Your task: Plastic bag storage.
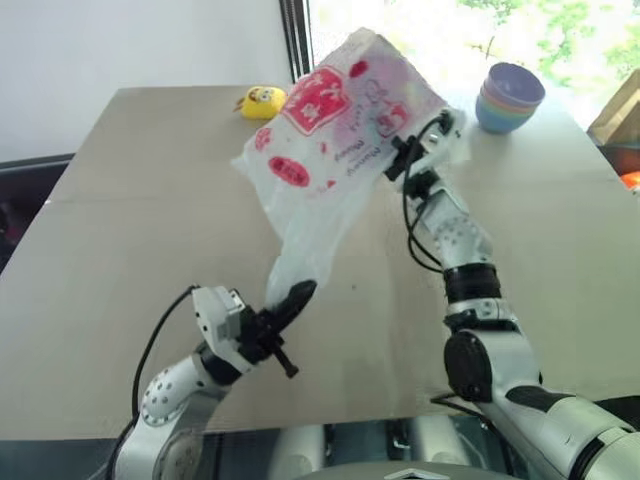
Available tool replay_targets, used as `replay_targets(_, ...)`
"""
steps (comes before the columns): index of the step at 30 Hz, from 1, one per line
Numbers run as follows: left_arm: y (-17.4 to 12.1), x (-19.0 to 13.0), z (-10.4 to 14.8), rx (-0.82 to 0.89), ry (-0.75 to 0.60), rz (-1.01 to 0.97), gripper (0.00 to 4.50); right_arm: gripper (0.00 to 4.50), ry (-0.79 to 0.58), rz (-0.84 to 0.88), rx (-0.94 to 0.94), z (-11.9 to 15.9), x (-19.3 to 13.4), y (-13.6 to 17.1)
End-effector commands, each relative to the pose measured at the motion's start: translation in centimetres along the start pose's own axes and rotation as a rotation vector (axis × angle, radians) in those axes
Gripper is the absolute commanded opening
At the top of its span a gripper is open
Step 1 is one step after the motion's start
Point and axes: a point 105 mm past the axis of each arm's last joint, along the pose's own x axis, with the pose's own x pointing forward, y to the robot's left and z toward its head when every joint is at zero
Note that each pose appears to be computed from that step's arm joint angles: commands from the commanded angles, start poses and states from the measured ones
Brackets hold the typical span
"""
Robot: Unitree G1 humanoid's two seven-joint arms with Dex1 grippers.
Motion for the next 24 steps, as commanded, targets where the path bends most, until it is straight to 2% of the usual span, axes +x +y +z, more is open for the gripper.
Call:
replay_targets(1,1.4,0.2,1.6,0.043,-0.062,0.043,0.00,0.03,0.013,-0.003,-0.084,0.8,-1.4,2.7)
replay_targets(4,2.1,0.5,2.0,0.044,-0.083,0.056,0.00,0.03,0.085,-0.042,-0.127,-0.9,-2.5,3.6)
replay_targets(8,2.8,1.5,2.0,0.051,-0.096,0.054,0.00,0.03,0.152,-0.120,-0.052,-4.2,-1.1,3.5)
replay_targets(11,3.5,2.4,2.4,0.075,-0.121,0.076,0.00,0.91,0.233,-0.134,-0.017,-6.2,0.3,3.5)
replay_targets(13,4.1,2.8,3.0,0.086,-0.153,0.103,0.00,2.02,0.335,-0.074,-0.077,-7.5,0.2,4.0)
replay_targets(15,4.8,3.1,3.7,0.092,-0.188,0.147,0.00,2.76,0.398,-0.001,-0.148,-7.9,-0.6,4.5)
replay_targets(17,5.7,3.2,4.5,0.095,-0.232,0.207,0.00,3.69,0.448,0.099,-0.212,-7.7,-2.0,4.9)
replay_targets(19,6.7,3.3,5.5,0.099,-0.280,0.274,0.00,3.69,0.464,0.268,-0.261,-6.4,-3.9,6.3)
replay_targets(21,7.6,3.4,6.3,0.092,-0.323,0.337,0.00,3.69,0.402,0.437,-0.305,-4.1,-6.0,7.9)
replay_targets(23,8.2,3.6,6.9,0.095,-0.346,0.380,0.00,3.69,0.353,0.522,-0.324,-2.6,-8.0,8.3)
replay_targets(24,8.4,3.8,7.2,0.093,-0.360,0.394,0.00,3.69,0.355,0.492,-0.353,-2.1,-9.1,7.1)
